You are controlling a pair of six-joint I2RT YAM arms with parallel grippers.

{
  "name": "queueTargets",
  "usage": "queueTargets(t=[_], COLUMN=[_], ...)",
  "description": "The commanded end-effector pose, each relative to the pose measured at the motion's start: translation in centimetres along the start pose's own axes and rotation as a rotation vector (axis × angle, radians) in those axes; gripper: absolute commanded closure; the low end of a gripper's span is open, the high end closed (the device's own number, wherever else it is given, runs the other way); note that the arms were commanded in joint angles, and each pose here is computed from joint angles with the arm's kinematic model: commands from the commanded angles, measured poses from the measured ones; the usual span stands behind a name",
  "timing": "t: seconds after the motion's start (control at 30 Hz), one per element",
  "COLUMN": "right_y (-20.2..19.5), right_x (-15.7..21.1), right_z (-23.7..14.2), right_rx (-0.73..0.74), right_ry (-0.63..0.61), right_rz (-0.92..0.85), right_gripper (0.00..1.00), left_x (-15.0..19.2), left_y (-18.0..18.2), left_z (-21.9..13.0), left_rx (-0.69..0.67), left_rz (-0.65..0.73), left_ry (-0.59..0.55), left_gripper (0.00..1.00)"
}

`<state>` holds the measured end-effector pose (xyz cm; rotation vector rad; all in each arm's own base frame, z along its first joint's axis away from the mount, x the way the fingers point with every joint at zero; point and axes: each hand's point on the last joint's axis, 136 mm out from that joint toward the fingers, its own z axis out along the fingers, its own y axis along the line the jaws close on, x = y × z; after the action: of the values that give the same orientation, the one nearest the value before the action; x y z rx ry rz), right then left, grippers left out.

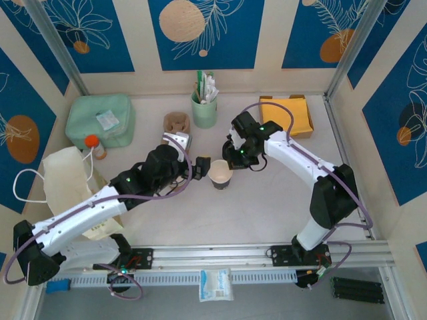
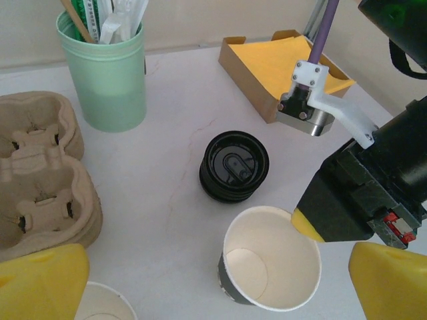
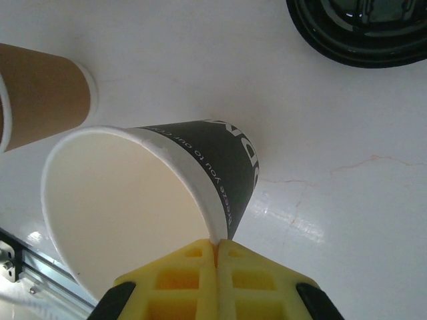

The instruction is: Pack the takeout coffee

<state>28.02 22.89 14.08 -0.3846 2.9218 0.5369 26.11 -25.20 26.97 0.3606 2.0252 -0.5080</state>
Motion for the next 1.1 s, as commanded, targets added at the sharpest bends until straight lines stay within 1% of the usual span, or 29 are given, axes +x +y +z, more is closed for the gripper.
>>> queueTargets(t=[0.0, 0.27, 0.5, 0.63, 0.73, 0.87, 0.93, 1.07], right_y=[-0.5, -1.0, -1.2, -1.4, -1.4, -1.0, -0.8, -0.7], right_x=[0.6, 0.8, 1.0, 1.0, 0.9, 0.7, 0.3, -0.4], right_z=[0.9, 1.7, 1.8, 1.6, 1.1, -0.5, -1.7, -4.0], right_rx=[0.026, 0.035, 0.039, 0.044, 0.044, 0.031, 0.021, -0.004], right_ry=[0.029, 0.049, 0.049, 0.045, 0.031, 0.003, -0.023, -0.074], right_rz=[-0.017, -0.009, -0.006, -0.001, -0.004, -0.011, -0.014, -0.005], right_gripper=[1.00, 1.00, 0.91, 0.83, 0.71, 0.60, 0.56, 0.55], left_x=[0.2, 0.7, 0.9, 1.0, 1.0, 1.0, 1.0, 1.0], left_y=[-0.3, -0.4, -0.4, -0.5, -0.6, -0.7, -0.8, -0.9], left_z=[0.4, 0.7, 0.8, 0.9, 1.0, 1.1, 1.2, 1.3], left_rx=[0.003, 0.003, 0.000, 0.004, 0.006, 0.007, 0.008, 0.008], left_rz=[-0.017, -0.013, -0.013, -0.012, -0.010, -0.009, -0.007, -0.007], left_ry=[-0.013, 0.000, 0.003, 0.005, 0.008, 0.008, 0.009, 0.009], left_gripper=[0.01, 0.01, 0.00, 0.00, 0.01, 0.01, 0.00, 0.01])
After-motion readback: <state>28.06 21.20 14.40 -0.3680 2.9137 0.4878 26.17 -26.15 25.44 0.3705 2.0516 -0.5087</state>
